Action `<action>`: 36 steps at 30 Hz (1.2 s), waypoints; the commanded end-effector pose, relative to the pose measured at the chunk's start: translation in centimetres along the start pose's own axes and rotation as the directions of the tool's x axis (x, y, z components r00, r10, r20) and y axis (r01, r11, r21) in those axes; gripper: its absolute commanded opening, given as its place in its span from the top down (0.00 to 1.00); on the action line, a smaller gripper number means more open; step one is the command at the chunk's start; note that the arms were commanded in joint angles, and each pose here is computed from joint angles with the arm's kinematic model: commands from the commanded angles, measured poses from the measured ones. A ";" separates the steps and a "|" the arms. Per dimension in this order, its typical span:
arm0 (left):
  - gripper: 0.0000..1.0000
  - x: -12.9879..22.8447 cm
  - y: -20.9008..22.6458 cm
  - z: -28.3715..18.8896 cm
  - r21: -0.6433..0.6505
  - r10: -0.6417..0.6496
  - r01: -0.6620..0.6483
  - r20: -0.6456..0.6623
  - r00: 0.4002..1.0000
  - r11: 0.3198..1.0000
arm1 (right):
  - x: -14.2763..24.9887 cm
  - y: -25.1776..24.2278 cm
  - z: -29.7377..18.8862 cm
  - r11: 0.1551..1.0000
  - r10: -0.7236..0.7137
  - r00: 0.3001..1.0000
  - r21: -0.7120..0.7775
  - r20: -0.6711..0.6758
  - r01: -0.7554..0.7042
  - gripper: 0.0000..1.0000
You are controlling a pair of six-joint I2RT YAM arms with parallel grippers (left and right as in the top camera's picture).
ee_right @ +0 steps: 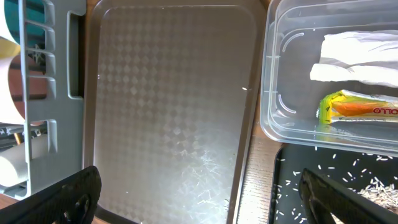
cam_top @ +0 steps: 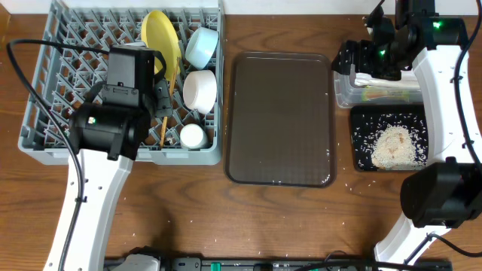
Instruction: Sort waste into correct bins and load items into the dishwasher
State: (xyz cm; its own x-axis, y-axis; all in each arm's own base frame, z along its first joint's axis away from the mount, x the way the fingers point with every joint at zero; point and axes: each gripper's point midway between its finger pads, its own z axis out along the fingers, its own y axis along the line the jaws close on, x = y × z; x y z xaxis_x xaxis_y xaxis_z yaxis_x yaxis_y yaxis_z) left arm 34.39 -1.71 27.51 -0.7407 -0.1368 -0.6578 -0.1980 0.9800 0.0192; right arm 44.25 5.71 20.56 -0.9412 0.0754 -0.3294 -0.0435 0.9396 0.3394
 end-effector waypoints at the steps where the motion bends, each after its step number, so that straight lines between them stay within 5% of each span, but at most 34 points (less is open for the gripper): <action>1: 0.45 0.1 -0.2 0.5 0.005 -0.010 0.010 -0.021 1.000 1.000 | 0.2 1.0 0.1 1.000 -0.018 1.000 -0.011 -0.003 0.018 0.01; 27: 0.47 -1.1 -1.2 0.4 0.060 -0.030 0.028 0.027 0.999 0.998 | 0.2 1.0 0.1 1.000 -0.018 1.000 -0.011 -0.003 0.018 0.01; 36: 0.49 -4.5 -0.2 -8.0 0.168 -0.117 0.069 0.295 0.948 0.983 | 0.2 1.0 0.1 1.000 -0.018 1.000 -0.011 -0.003 0.018 0.01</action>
State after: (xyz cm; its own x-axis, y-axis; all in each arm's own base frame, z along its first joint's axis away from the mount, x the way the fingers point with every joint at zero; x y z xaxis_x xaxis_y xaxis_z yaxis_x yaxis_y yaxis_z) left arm 34.64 -2.63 33.11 -0.5770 -0.1724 -0.7984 -0.1538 0.9829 -0.1011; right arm 44.26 5.71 20.56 -0.9411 0.0754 -0.3297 -0.0436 0.9396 0.3394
